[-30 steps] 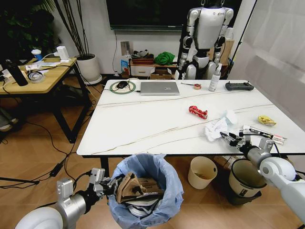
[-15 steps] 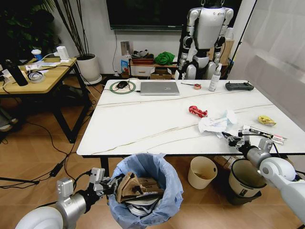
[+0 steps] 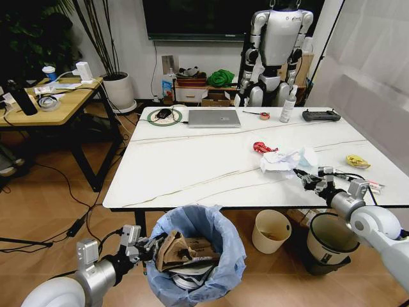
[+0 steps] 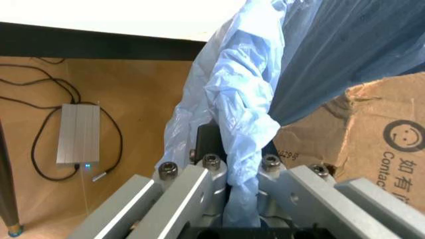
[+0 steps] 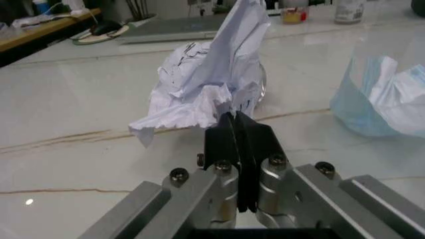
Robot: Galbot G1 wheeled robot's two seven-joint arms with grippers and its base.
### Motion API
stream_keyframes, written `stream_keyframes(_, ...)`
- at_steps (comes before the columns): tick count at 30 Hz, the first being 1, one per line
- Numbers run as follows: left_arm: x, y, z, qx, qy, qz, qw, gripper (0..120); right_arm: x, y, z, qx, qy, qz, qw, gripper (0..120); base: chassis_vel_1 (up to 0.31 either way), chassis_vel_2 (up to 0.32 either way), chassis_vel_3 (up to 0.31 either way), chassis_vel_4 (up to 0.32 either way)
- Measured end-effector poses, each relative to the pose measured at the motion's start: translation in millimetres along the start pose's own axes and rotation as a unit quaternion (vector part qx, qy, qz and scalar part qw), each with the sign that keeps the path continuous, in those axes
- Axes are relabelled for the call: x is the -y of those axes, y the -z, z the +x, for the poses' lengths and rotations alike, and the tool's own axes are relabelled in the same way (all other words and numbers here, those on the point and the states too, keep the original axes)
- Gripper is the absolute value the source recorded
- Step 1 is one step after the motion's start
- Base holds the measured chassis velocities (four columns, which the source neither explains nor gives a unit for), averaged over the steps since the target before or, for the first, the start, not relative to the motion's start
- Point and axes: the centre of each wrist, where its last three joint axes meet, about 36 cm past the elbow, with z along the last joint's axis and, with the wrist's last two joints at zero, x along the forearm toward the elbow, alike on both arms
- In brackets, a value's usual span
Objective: Pick up the trash bin and place the trash from the table into it.
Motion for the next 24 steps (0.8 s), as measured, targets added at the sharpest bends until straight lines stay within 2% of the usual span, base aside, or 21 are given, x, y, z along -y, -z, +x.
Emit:
stream_keyframes(8,0,-2,-1,-0.001,0.0,0.004,1.0,0,-14,25,10,0.031,0.037,0.027,0.999,0,0.0,0.0,0.0,0.0)
stream_keyframes(13,0,-3,-2,0.0,0.001,0.006,1.0,0,-40,53,21,0.062,0.09,0.053,0.993,0,0.0,0.0,0.0,0.0)
stream_keyframes(21,0,-3,-2,0.001,0.001,0.008,1.0,0,-88,85,34,0.094,0.17,0.085,0.977,0,0.0,0.0,0.0,0.0)
stream_keyframes(24,1,-2,-2,0.003,0.001,0.008,1.0,0,-124,101,46,0.11,0.23,0.105,0.961,0,0.0,0.0,0.0,0.0)
